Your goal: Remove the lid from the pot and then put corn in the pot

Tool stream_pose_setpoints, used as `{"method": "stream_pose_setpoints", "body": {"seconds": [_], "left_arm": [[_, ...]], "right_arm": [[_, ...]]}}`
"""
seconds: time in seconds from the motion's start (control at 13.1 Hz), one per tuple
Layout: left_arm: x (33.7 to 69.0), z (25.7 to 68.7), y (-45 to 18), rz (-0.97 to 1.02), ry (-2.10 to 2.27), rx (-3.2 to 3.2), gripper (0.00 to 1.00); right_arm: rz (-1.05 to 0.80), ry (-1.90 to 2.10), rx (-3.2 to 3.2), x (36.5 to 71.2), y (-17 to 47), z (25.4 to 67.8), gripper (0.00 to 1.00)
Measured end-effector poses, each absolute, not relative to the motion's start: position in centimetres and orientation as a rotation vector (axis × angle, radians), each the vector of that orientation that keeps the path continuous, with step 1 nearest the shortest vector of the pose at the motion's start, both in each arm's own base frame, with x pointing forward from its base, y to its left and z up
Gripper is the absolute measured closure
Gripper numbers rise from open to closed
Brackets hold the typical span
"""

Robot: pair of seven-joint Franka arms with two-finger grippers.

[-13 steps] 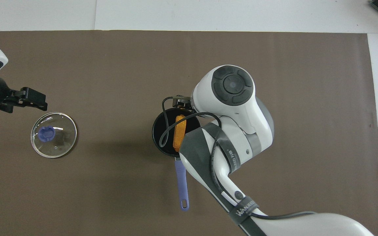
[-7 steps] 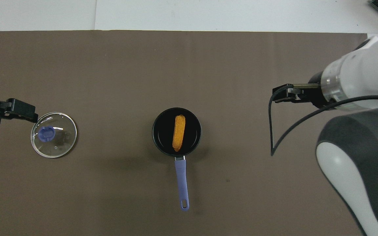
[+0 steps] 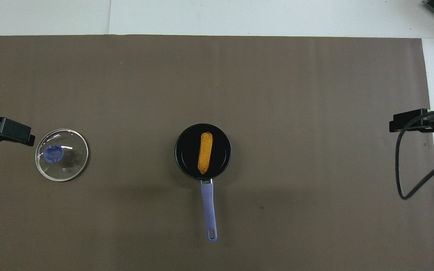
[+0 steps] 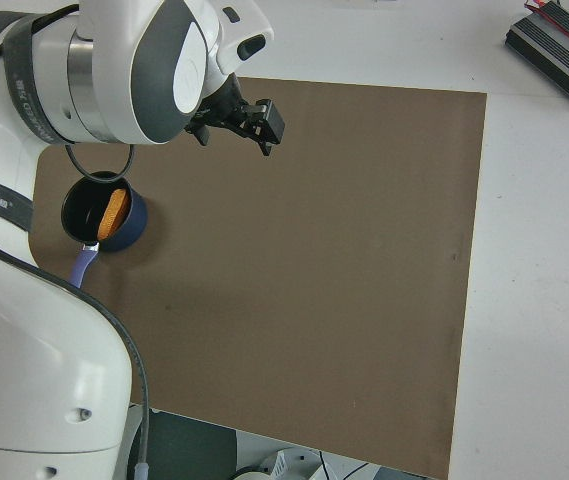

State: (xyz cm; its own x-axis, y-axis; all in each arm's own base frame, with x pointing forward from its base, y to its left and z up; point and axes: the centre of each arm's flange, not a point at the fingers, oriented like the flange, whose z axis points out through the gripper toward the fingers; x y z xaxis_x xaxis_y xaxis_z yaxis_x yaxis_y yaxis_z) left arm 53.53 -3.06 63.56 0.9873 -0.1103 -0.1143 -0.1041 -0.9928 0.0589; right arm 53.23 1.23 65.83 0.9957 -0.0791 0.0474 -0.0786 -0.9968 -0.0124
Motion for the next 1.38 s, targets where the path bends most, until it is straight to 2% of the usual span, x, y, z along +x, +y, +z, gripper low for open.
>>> {"method": "stream_pose_setpoints", "body": {"seconds": [0.54,1.38], "left_arm": [[53.5,64.4,-3.0,-0.162,-0.174,3.080,0.00],[53.5,64.3,-2.9,-0.175,-0.170,3.080,0.00]], "right_arm": [[-0.107,0.101,-3.128,52.1,0.8,69.1,0.00],[-0.064,-0.040,-3.136,52.1,-0.4,68.0,0.00]]}}
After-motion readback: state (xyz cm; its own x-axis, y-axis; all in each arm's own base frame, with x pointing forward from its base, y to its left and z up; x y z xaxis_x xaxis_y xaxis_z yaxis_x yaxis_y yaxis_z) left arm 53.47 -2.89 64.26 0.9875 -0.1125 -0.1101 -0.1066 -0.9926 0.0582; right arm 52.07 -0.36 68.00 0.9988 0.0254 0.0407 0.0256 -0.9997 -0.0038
